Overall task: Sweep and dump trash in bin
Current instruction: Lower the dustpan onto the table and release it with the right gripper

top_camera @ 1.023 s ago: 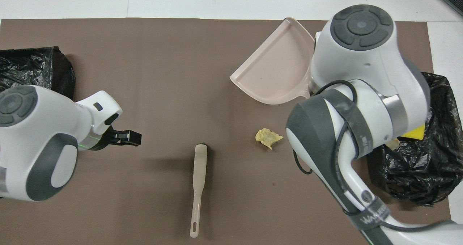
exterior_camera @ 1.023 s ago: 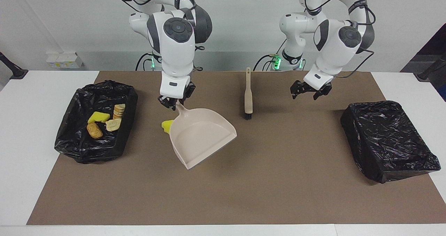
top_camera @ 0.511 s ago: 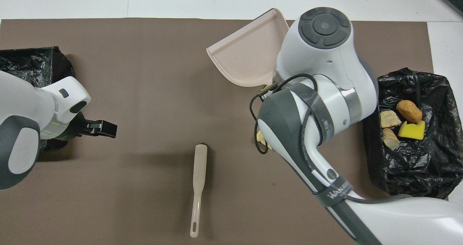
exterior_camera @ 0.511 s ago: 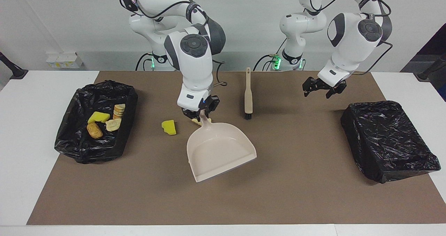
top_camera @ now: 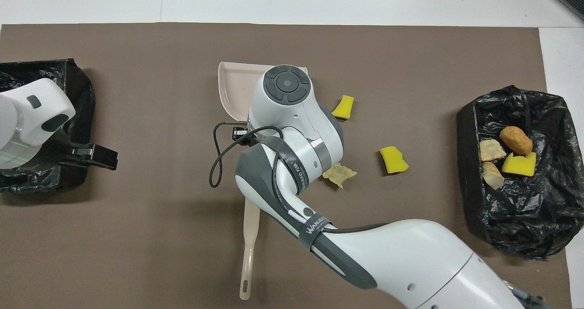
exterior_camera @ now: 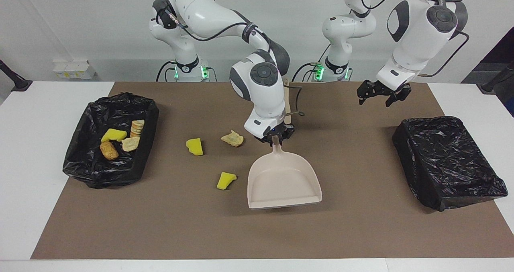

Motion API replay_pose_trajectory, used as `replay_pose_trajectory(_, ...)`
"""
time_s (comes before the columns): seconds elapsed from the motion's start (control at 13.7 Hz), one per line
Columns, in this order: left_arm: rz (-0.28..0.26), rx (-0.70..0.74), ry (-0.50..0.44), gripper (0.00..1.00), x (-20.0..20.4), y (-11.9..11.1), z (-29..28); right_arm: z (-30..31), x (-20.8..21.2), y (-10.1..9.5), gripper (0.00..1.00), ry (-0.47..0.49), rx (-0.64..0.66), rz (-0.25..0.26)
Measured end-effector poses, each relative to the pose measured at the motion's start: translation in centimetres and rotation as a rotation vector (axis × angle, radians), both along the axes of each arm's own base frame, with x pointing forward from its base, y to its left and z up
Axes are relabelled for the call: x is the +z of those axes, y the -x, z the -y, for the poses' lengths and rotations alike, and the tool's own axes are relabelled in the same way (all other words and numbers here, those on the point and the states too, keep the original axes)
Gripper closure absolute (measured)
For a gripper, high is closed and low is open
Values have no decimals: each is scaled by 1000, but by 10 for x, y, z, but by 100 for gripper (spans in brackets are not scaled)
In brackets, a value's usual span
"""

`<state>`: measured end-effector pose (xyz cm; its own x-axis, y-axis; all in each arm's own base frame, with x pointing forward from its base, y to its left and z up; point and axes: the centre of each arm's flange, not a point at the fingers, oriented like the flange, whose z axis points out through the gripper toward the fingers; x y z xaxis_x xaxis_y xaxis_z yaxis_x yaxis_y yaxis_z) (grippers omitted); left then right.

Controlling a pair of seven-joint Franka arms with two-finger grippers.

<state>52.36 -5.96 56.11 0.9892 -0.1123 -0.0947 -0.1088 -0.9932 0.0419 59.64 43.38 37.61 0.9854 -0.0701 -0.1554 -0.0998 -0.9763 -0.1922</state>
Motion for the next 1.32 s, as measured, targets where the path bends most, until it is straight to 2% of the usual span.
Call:
replay_pose_trajectory(0.37, 26, 22, 3, 0, 32, -1, -13, -4, -35, 3, 68, 20, 5, -48)
replay_pose_trajectory(0.73, 34, 20, 3, 0, 39, -1, -13, 4, -39, -3, 67, 14, 28, -43)
replay_pose_trajectory(0.8, 42, 18, 4, 0, 44, -1, -12, 4, -38, -3, 60, 9, 56, -36)
replay_pose_trajectory(1.02, 57, 8, 5, 0, 57, 0, -8, 4, -28, -4, 29, -4, 88, -15)
replay_pose_trajectory(1.17, 60, 0, 8, 0, 62, 1, -6, 8, 1, -5, 4, -14, 74, 13)
replay_pose_trajectory(1.32, 56, -4, 11, 0, 66, 2, -6, 13, 32, 4, 0, -2, 79, 5)
